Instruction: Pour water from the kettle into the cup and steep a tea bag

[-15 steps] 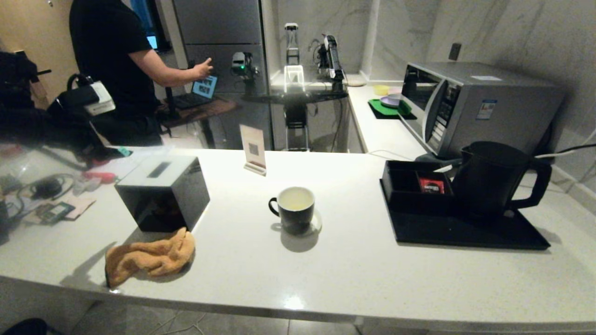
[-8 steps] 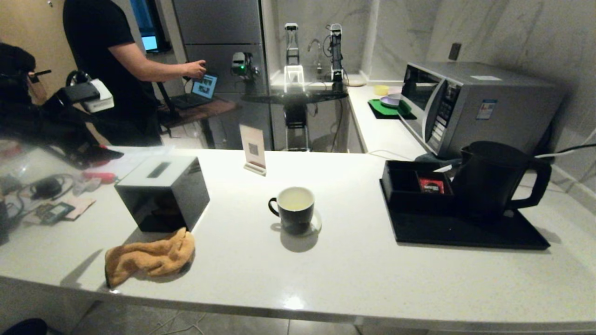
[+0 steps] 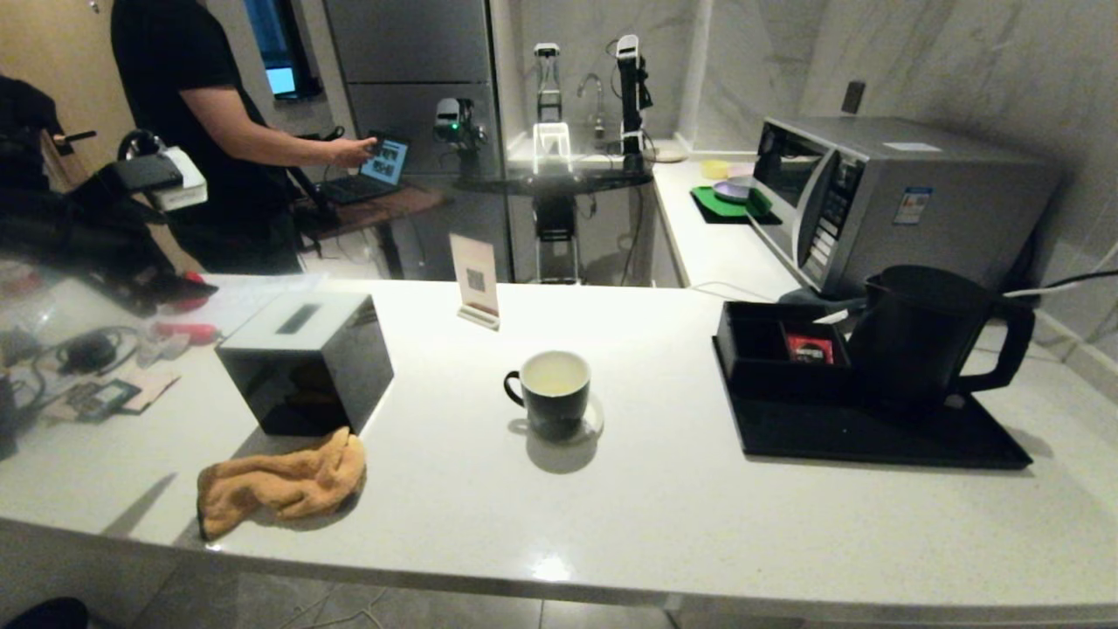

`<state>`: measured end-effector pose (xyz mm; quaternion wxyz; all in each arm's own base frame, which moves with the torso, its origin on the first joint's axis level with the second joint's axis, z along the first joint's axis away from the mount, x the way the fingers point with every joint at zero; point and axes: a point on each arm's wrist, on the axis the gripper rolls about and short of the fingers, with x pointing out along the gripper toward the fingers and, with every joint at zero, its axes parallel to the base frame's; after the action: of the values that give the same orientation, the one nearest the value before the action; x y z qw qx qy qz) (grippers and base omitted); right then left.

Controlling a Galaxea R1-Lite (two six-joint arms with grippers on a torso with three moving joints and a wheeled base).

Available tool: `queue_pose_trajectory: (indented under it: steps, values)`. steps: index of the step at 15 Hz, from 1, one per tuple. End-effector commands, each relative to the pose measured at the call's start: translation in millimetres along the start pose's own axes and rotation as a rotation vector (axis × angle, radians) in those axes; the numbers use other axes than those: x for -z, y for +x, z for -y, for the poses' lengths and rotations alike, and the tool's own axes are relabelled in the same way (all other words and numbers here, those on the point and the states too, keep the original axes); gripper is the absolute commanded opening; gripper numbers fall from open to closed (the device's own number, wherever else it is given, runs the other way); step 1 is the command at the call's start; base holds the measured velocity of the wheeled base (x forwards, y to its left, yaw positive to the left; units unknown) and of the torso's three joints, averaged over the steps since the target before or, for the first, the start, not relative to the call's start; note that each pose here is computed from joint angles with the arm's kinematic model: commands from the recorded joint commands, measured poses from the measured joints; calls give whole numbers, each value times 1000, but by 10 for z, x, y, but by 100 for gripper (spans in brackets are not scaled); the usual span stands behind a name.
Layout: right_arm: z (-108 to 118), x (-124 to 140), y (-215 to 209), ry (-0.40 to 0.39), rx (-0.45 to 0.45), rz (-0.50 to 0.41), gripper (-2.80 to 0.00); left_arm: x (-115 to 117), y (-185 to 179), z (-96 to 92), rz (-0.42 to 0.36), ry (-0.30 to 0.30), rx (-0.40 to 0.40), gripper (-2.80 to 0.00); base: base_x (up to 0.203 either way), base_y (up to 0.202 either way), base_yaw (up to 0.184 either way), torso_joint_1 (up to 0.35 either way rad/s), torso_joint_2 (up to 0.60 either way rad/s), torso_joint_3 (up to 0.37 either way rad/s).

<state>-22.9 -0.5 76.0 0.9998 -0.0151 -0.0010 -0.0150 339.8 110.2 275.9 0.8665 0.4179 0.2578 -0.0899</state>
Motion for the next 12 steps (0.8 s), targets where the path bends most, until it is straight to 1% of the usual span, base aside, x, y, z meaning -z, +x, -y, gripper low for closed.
queue_pose_trajectory:
  steps: [1, 3, 4, 6, 7, 9, 10, 11, 12]
  values:
    - [0, -1, 0, 0, -1, 1, -280, -63, -77, -4, 31, -28, -12, 0, 0, 0, 0, 0, 0, 0]
    - [0, -1, 0, 0, -1, 0, -280, -171, -285, 13, 78, -108, -35, 0, 0, 0, 0, 0, 0, 0]
    - [0, -1, 0, 0, 1, 0, -280, -219, -411, 52, 98, -164, -37, 0, 0, 0, 0, 0, 0, 0]
    - [0, -1, 0, 0, -1, 1, -280, -284, -605, 162, 152, -310, -23, 0, 0, 0, 0, 0, 0, 0]
    - [0, 3, 1, 0, 0, -1, -280, -337, -644, 178, 211, -364, -49, 0, 0, 0, 0, 0, 0, 0]
    - [0, 1, 0, 0, 0, 0, -280, -490, -634, 185, 337, -417, -100, 0, 0, 0, 0, 0, 0, 0]
    - [0, 3, 1, 0, -1, -1, -280, -581, -605, 229, 398, -459, -105, 0, 0, 0, 0, 0, 0, 0]
    - [0, -1, 0, 0, -1, 1, -280, -643, -573, 284, 437, -483, -114, 0, 0, 0, 0, 0, 0, 0]
    - [0, 2, 1, 0, -1, -1, -280, -672, -550, 331, 449, -492, -125, 0, 0, 0, 0, 0, 0, 0]
